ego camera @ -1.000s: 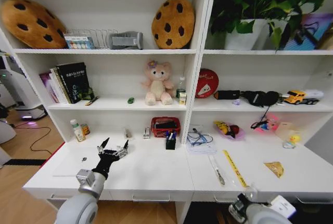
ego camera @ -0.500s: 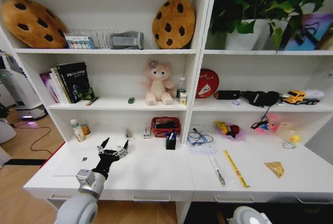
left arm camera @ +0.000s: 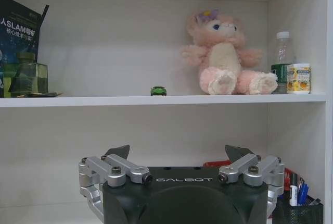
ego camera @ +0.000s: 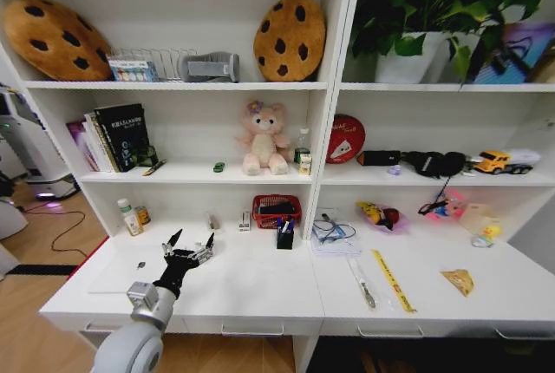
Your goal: Organize the objects on the table.
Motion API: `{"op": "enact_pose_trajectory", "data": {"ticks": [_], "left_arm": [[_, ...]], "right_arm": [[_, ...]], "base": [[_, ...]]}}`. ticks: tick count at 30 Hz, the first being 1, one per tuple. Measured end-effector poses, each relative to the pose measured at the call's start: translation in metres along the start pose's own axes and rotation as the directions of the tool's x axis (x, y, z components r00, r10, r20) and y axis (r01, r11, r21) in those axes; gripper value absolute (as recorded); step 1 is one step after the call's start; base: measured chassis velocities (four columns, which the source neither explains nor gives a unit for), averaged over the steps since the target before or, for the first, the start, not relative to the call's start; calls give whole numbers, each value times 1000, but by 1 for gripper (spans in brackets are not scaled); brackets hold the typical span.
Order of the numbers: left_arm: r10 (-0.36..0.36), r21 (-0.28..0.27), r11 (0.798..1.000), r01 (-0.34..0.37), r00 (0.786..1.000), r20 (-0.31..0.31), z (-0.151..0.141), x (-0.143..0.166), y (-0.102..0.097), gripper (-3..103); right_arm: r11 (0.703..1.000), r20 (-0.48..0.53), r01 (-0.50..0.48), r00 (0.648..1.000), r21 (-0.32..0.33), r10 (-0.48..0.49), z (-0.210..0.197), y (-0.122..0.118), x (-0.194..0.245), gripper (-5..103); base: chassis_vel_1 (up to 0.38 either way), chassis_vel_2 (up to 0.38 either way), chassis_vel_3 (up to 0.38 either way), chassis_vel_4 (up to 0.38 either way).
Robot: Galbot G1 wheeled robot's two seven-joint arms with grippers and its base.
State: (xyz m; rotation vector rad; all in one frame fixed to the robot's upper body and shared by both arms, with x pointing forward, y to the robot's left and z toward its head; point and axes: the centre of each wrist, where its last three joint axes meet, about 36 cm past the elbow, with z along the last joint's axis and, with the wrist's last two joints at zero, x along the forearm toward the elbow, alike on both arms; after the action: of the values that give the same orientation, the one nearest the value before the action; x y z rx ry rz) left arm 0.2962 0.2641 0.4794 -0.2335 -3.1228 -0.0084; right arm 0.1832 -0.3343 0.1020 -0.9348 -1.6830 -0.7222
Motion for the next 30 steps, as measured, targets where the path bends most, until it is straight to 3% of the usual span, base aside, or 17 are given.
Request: {"op": "enact_pose_trajectory", "data": {"ticks": [1,2,4,5,7,8,10,11,12,13,15,16,18,23,30], "left_arm": [[0,0,1000,0,1000,0,0,0,0,100],[0,0,1000,0,1000,0,0,0,0,100],[0,0,1000,0,1000,0,0,0,0,100],[0,0,1000,0,1000,0,0,0,0,100],[0,0,1000,0,1000,0,0,0,0,100],[0,0,1000,0,1000,0,0,0,0,100],[0,0,1000,0,1000,0,0,0,0,100],[0,0,1000,0,1000,0,0,0,0,100],[0,0,1000,0,1000,0,0,0,0,100],[0,0,1000,0,1000,0,0,0,0,100],[0,0,1000,0,1000,0,0,0,0,100],[0,0,1000,0,1000,0,0,0,0,100],[0,0,1000,0,1000,0,0,0,0,100],[0,0,1000,0,1000,0,0,0,0,100],[0,0,1000,0,1000,0,0,0,0,100]], "right_arm": [[1000,0,0,1000,0,0,0,0,0,24],[993,64,51,996,110,-58,10,-15,-11,24],[914,208,120,954,388,-214,30,-48,-39,24],[914,208,120,954,388,-214,30,-48,-39,24],[812,245,146,910,564,-334,37,-60,-49,24],[812,245,146,910,564,-334,37,-60,-49,24],[754,261,156,878,638,-402,35,-60,-53,24],[754,261,156,878,638,-402,35,-60,-53,24],[727,282,151,854,670,-437,33,-58,-56,24],[727,282,151,854,670,-437,33,-58,-56,24],[649,324,129,783,750,-530,22,-53,-63,24],[649,324,129,783,750,-530,22,-53,-63,24],[617,348,115,739,779,-577,15,-43,-64,24],[592,396,73,678,803,-620,4,-26,-64,24],[581,428,36,640,813,-639,-2,-13,-62,24]], "base": [[0,0,0,0],[0,0,0,0],[0,0,0,0],[0,0,0,0],[0,0,0,0],[0,0,0,0],[0,0,0,0],[0,0,0,0],[0,0,0,0],[0,0,0,0],[0,0,0,0],[0,0,0,0],[0,0,0,0],[0,0,0,0],[0,0,0,0]]}}
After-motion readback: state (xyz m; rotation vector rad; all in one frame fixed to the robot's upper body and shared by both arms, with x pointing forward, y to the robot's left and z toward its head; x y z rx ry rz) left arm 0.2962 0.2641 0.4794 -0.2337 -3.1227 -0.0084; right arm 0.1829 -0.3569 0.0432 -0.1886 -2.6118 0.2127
